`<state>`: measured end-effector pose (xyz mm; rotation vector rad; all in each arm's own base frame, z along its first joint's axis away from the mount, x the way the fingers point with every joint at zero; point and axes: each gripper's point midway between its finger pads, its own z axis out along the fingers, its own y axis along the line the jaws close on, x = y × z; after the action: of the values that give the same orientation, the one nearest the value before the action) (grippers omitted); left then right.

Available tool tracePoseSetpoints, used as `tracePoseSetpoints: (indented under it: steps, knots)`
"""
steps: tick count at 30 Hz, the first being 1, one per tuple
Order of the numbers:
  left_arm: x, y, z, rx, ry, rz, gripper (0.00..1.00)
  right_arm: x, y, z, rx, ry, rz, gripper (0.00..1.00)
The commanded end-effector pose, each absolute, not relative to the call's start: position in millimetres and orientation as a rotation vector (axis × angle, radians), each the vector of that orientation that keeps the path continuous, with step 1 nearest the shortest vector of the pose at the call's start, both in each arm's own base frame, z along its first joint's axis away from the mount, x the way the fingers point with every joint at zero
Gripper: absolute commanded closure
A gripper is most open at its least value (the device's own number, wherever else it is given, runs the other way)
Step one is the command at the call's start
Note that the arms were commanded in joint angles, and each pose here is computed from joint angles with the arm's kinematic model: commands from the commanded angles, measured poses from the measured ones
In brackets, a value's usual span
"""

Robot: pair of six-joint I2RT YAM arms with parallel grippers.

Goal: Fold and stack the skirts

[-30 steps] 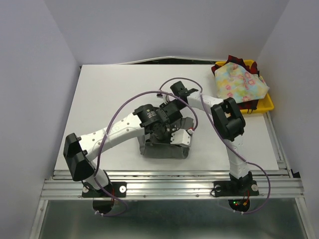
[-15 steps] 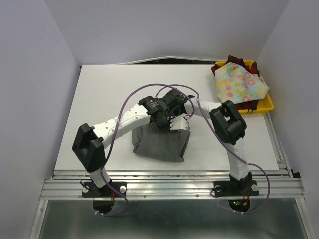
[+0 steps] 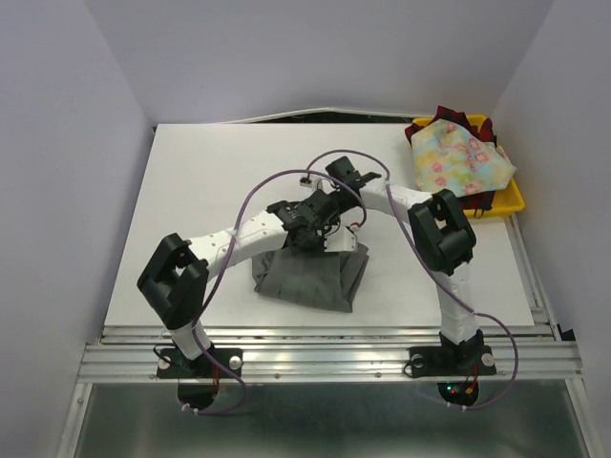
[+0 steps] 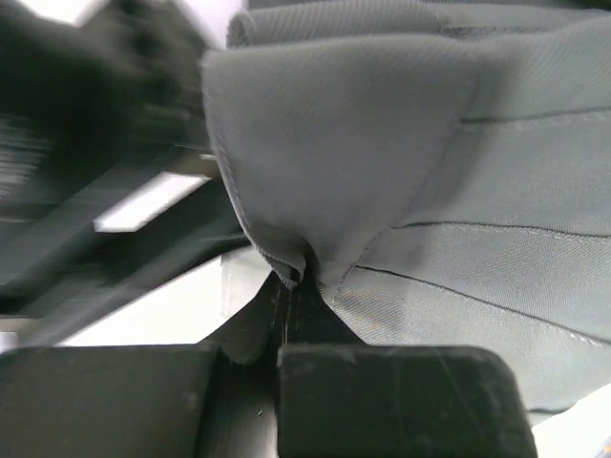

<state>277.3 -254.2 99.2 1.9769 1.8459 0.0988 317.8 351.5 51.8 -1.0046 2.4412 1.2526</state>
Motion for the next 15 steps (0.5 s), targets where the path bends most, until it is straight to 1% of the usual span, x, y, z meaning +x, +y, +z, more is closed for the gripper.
tracePoseSetpoints:
  steps: [1,2,4,6,7,8,9,10,11,12,15]
  knots:
    - [281,-256,115,1.893,1.808,0.1,1.0,389,338,100,-0.831,2.353,1.187,0.39]
    - [280,-255,116,1.893,1.806,0.096,1.0,398,337,113,-0.818,2.327,1.207,0.38]
    - [279,-254,115,1.9,1.812,0.095,1.0,412,328,119,-0.756,2.327,1.226,0.38]
    - [279,-253,117,1.899,1.813,0.099,1.0,422,324,122,-0.74,2.319,1.204,0.41]
    - [279,-253,117,1.9,1.814,0.099,1.0,422,323,118,-0.757,2.317,1.193,0.48]
    - [280,-254,117,1.899,1.813,0.099,1.0,422,321,114,-0.761,2.327,1.181,0.53]
    - [281,-255,118,1.905,1.809,0.101,1.0,417,318,103,-0.743,2.371,1.173,0.6]
    - [282,-256,119,1.903,1.806,0.103,1.0,415,317,95,-0.74,2.389,1.177,0.66]
    - [283,-257,118,1.907,1.807,0.104,1.0,410,315,84,-0.73,2.428,1.189,0.69]
    - [285,-258,115,1.914,1.806,0.11,1.0,405,315,77,-0.729,2.45,1.208,0.75]
    - [290,-261,102,1.928,1.819,0.12,1.0,391,310,55,-0.71,2.541,1.24,0.83]
